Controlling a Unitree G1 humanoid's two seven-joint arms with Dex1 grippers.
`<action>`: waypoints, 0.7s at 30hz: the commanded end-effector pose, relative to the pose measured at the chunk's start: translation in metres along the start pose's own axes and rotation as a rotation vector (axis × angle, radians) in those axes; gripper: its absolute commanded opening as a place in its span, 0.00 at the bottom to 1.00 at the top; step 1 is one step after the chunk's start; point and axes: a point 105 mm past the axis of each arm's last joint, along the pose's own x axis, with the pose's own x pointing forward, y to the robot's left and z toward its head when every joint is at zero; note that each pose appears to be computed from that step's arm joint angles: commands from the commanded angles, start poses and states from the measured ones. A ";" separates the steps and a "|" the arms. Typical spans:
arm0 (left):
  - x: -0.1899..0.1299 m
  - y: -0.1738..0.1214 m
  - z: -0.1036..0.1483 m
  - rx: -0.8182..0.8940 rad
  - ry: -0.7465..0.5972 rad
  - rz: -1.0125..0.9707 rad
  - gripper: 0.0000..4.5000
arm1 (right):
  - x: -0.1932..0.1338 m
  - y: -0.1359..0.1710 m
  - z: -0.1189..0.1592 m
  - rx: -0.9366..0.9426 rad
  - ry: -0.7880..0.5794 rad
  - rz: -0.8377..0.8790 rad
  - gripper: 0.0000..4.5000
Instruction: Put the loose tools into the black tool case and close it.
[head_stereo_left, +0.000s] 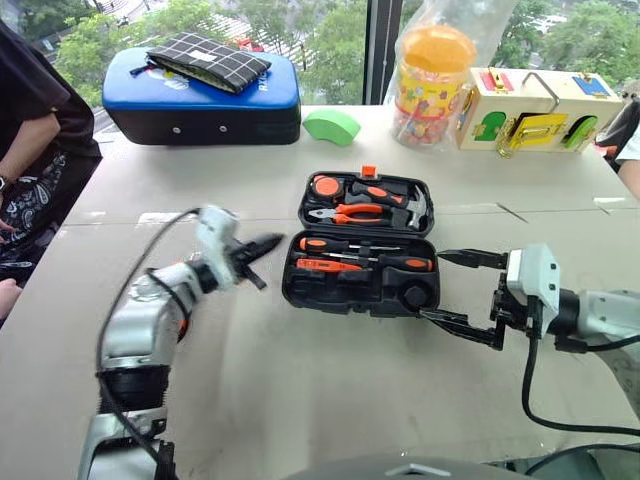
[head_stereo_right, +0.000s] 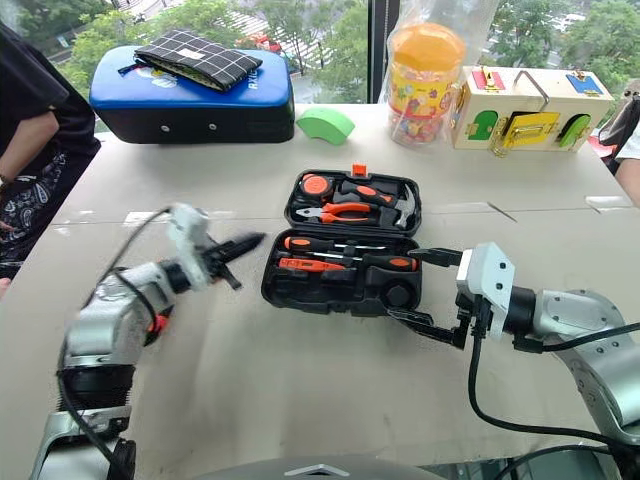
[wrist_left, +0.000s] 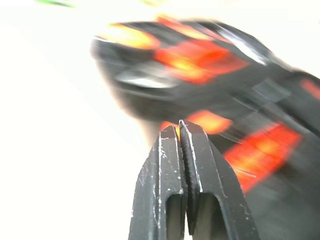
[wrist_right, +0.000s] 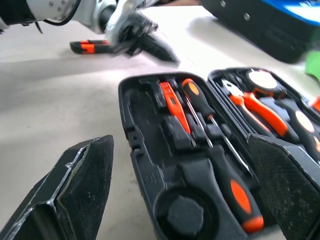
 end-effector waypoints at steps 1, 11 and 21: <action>-0.030 0.013 0.011 0.035 -0.026 0.228 0.25 | 0.004 -0.001 0.005 -0.029 -0.035 0.030 0.97; -0.074 0.004 -0.039 -0.030 0.233 0.507 1.00 | 0.008 -0.005 0.008 -0.045 -0.053 0.097 0.97; -0.073 0.004 -0.064 -0.034 0.282 0.469 0.42 | 0.002 -0.001 0.009 -0.043 -0.041 0.100 0.97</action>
